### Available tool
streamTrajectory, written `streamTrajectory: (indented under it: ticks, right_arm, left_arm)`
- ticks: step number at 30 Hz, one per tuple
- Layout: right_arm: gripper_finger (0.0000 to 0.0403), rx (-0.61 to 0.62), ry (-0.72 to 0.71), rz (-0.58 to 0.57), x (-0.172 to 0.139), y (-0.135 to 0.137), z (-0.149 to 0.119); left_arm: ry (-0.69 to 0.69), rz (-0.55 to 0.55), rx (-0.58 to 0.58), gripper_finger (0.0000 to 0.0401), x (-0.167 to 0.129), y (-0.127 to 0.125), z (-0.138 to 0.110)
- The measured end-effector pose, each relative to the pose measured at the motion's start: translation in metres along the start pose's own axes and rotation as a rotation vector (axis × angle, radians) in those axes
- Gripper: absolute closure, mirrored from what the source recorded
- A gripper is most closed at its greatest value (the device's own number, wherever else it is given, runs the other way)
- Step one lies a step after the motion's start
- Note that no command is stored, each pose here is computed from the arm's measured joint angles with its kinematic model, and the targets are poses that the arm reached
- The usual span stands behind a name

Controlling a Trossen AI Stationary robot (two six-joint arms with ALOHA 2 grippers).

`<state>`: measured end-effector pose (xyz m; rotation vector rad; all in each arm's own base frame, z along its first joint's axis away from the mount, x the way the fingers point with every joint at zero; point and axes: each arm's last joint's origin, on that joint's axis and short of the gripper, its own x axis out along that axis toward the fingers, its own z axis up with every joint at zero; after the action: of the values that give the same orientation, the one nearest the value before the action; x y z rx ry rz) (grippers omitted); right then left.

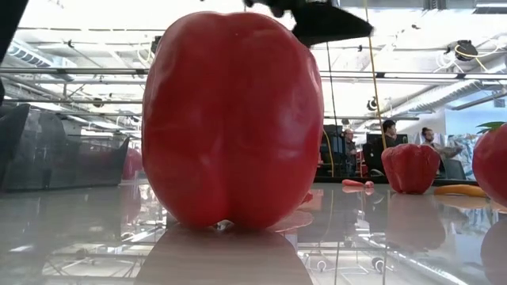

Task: Sort produce into baskets
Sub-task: Put the red tomato into the transparent bin

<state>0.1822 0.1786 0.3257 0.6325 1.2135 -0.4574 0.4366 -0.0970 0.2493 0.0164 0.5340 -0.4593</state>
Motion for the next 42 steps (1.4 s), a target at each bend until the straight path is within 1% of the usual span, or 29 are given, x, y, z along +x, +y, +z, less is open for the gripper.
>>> streamTrajectory:
  ticks: [5,9,12,16,21,24,26,29,31,35,36,37,42]
  right_arm:
    - [0.0039,0.013,0.015,0.013,-0.003,0.001,-0.018]
    - [0.0039,0.026,0.022,0.02,-0.005,0.001,-0.028]
    - [0.0039,0.034,0.028,0.025,-0.006,0.001,-0.033]
    - [0.0039,0.046,0.033,0.03,-0.008,0.0,-0.038]
    - [0.0039,0.066,0.033,0.036,-0.008,0.001,-0.04]
    - [0.005,0.058,0.036,0.068,-0.008,0.004,-0.04]
    - [0.0076,0.038,0.033,0.082,-0.006,0.008,-0.041]
    - [0.0145,-0.004,0.008,0.081,0.001,0.014,-0.042]
    - [0.0205,-0.024,-0.011,0.079,0.004,0.017,-0.042]
    - [0.0344,-0.033,-0.035,0.062,0.009,0.019,-0.043]
    - [0.0372,-0.037,-0.05,0.059,0.01,0.02,-0.043]
    - [0.0386,-0.038,-0.076,0.057,0.011,0.02,-0.042]
    - [0.04,-0.01,-0.116,0.04,0.024,0.025,-0.035]
  left_arm:
    - [0.007,-0.024,0.015,0.006,0.04,-0.003,0.002]
    - [0.018,-0.038,0.046,0.006,0.07,-0.005,-0.004]
    - [0.018,-0.043,0.057,0.006,0.086,-0.004,-0.006]
    - [0.024,-0.033,0.064,0.006,0.102,0.0,-0.013]
    - [0.057,0.023,0.159,0.006,0.116,0.005,-0.025]
    - [0.06,0.04,0.18,0.006,0.118,0.006,-0.026]
    - [0.07,0.049,0.177,0.006,0.118,0.007,-0.028]
    - [0.072,0.051,0.176,0.006,0.119,0.007,-0.029]
    - [0.073,0.052,0.174,0.006,0.118,0.007,-0.028]
    - [0.096,0.05,0.172,0.006,0.118,0.007,-0.031]
    - [0.094,0.049,0.172,0.006,0.12,0.008,-0.032]
    - [0.094,0.05,0.171,0.006,0.12,0.008,-0.032]
    - [0.117,0.063,0.17,0.006,0.121,0.008,-0.035]
